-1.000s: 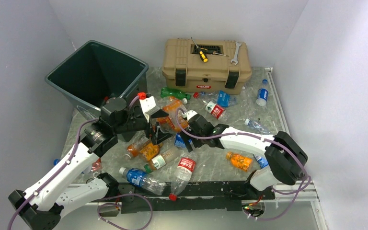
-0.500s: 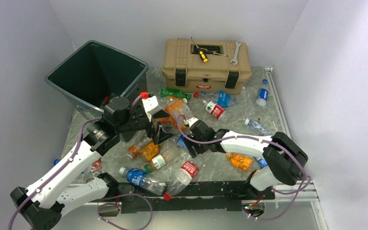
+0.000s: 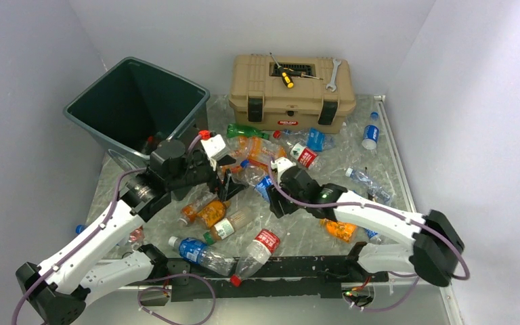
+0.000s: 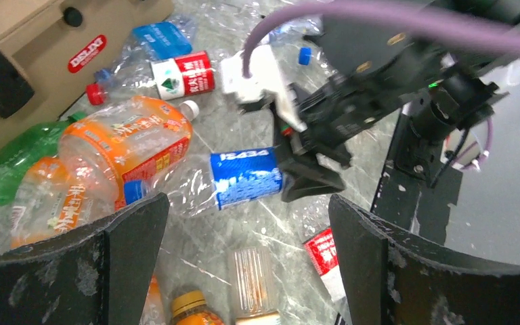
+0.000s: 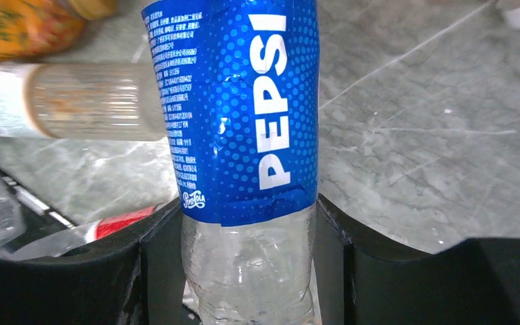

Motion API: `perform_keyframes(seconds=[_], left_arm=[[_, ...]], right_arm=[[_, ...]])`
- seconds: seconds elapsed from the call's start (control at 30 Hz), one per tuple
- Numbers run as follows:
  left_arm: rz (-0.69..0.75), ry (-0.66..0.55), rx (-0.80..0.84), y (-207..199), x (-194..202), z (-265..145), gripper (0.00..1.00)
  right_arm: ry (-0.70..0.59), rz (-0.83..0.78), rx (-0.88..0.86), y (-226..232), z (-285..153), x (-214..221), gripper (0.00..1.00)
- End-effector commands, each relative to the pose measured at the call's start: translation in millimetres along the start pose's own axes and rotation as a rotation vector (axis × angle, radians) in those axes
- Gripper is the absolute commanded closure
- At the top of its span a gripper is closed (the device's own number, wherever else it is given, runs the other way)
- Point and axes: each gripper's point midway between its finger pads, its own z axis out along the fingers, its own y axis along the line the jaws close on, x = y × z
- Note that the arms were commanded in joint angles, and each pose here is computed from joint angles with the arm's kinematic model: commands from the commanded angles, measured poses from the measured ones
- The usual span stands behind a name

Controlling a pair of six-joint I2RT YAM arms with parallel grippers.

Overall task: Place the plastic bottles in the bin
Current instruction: Pick up the plastic bottle at the center of the board.

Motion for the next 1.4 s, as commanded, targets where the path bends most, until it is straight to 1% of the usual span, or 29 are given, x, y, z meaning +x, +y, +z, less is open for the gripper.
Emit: perform_keyframes(seconds=[0.0, 0.1, 0.17, 0.3, 0.33, 0.37, 0.4, 0.43, 0.47, 0.5, 0.53, 0.6, 0.7, 0.8, 0.87, 0.93, 1.0, 1.07, 1.13, 1.37], left_arm=[[-0.006, -0.133, -0.094, 10.3, -31.7, -7.5, 0.07], [-0.019, -0.257, -0.149, 14.6, -67.5, -19.2, 0.06], [-0.029, -0.337, -0.17, 14.3, -93.8, -29.8, 0.04], [-0.075, -0.477, -0.168, 8.7, -140.8, -45.9, 0.01], [-0.108, -0.516, -0.157, 6.9, -150.4, -47.9, 0.0], [-0.153, -0.552, -0.17, 9.9, -158.7, -49.9, 0.0], [-0.207, -0.577, -0.188, 14.6, -163.9, -50.0, 0.0], [-0.263, -0.593, -0.21, 20.4, -168.2, -49.4, 0.01], [-0.312, -0.593, -0.225, 25.1, -169.7, -46.5, 0.01], [-0.328, -0.592, -0.215, 24.3, -175.3, -44.8, 0.01], [-0.314, -0.581, -0.182, 19.7, -179.5, -40.2, 0.0], [-0.282, -0.548, -0.07, 4.2, -186.1, -27.7, 0.01], [-0.297, -0.48, 0.069, -9.9, -189.1, -2.1, 0.03], [-0.336, -0.454, 0.131, -12.7, -191.5, 14.2, 0.01], [-0.349, -0.456, 0.142, -11.3, -193.6, 19.4, 0.0], [-0.334, -0.477, 0.168, -14.9, -198.7, 18.5, 0.0], [-0.299, -0.507, 0.229, -25.5, -201.5, 13.8, 0.01], [-0.224, -0.566, 0.307, -40.5, -208.1, 3.5, 0.0], [-0.191, -0.592, 0.329, -45.7, -208.0, -1.3, 0.0], [-0.183, -0.534, 0.313, -45.1, -199.9, 13.6, 0.02]], right_arm=[[-0.125, -0.003, -0.02, 7.1, -48.4, -41.3, 0.54], [-0.197, 0.002, -0.013, 4.5, -77.6, -57.7, 0.55], [-0.286, 0.026, -0.013, 3.6, -96.6, -75.1, 0.56], [-0.564, 0.049, -0.115, 11.1, -134.9, -102.4, 0.64], [-0.637, 0.05, -0.156, 15.4, -144.2, -108.5, 0.67], [-0.7, 0.052, -0.2, 20.6, -151.7, -113.0, 0.7], [-0.761, 0.054, -0.247, 26.2, -161.5, -117.7, 0.75], [-0.805, 0.056, -0.29, 31.5, -168.2, -119.8, 0.89], [-0.862, 0.068, -0.319, 33.9, -176.7, -125.0, 0.99], [-0.914, 0.081, -0.34, 35.3, -184.7, -130.5, 1.0], [-0.942, 0.086, -0.357, 36.5, -188.2, -131.9, 1.0], [-0.98, 0.077, -0.389, 40.4, -192.2, -132.9, 1.0], [-1.065, 0.077, -0.436, 44.6, -204.4, -138.2, 1.0], [-1.167, 0.084, -0.498, 48.9, -222.5, -143.0, 1.0], [-1.204, 0.08, -0.524, 51.4, -230.8, -145.3, 1.0], [-1.214, 0.079, -0.522, 51.0, -232.5, -146.9, 1.0], [-1.23, 0.088, -0.525, 50.0, -235.0, -147.7, 1.0], [-1.244, 0.112, -0.532, 48.4, -236.9, -148.1, 1.0], [-1.25, 0.132, -0.545, 48.9, -237.7, -149.3, 1.0], [-1.195, 0.14, -0.568, 58.4, -226.9, -157.9, 1.0]])
